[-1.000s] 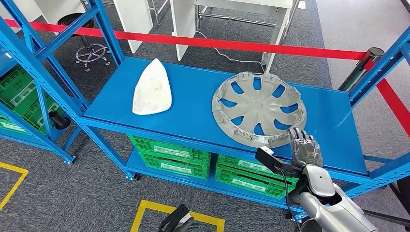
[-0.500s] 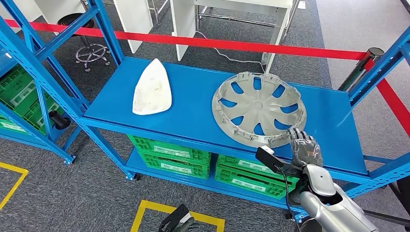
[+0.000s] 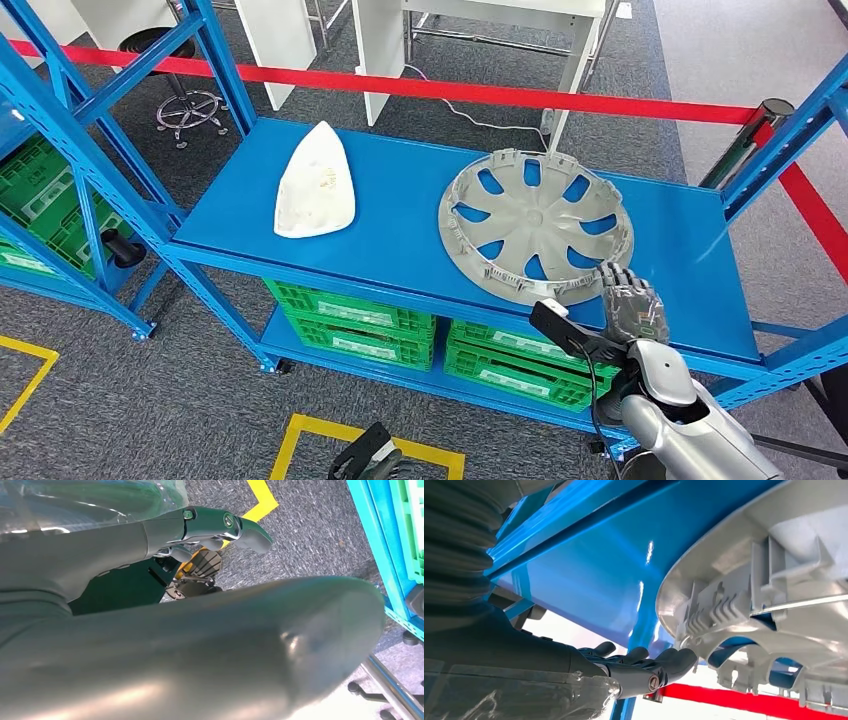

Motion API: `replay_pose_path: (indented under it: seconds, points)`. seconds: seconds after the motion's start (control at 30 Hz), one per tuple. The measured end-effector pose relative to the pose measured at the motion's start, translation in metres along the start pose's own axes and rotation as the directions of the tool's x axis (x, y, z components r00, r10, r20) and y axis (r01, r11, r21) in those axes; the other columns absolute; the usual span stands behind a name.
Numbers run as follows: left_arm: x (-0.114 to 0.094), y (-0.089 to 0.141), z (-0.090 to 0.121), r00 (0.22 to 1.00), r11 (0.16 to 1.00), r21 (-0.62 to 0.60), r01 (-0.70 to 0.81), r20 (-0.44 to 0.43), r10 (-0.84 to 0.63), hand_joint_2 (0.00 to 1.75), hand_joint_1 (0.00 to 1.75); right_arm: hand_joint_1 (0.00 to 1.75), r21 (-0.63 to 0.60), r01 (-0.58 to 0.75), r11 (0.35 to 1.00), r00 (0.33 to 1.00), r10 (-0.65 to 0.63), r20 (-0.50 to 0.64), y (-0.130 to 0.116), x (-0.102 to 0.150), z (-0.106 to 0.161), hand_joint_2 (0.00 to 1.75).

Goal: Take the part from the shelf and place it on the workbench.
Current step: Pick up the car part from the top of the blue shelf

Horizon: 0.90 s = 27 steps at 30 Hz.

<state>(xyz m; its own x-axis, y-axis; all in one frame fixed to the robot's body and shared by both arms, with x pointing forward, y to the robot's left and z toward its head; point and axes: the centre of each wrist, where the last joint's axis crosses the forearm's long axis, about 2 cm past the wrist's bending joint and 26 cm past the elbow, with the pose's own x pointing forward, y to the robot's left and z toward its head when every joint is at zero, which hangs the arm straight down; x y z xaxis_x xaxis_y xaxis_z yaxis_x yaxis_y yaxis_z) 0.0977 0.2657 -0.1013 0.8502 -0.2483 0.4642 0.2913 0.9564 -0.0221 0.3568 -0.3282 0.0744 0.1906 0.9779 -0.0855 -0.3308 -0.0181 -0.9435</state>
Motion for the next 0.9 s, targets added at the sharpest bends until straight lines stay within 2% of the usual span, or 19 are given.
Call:
replay_pose_path:
  seconds: [0.53, 0.67, 0.9]
  points:
    - [0.0001, -0.0002, 0.0, 1.0, 1.0, 0.0, -0.001, 0.0, 0.001, 0.0, 0.0, 0.0, 0.004, 0.024, 1.0, 0.998, -0.024, -0.058, -0.0015, -0.0014, -0.0009, 0.0]
    - [0.0002, -0.0001, -0.0001, 1.0, 1.0, 0.0, -0.001, 0.0, 0.001, 0.0, 0.0, 0.0, 0.011, 0.034, 0.999, 0.997, -0.033, -0.064, -0.002, -0.002, -0.0013, 1.75]
    - [0.0006, 0.0, -0.0002, 1.0, 1.0, 0.0, -0.001, 0.001, 0.001, 0.0, 0.0, 0.0, 0.027, 0.047, 0.999, 0.997, -0.045, -0.067, -0.0025, -0.0027, -0.0017, 1.75]
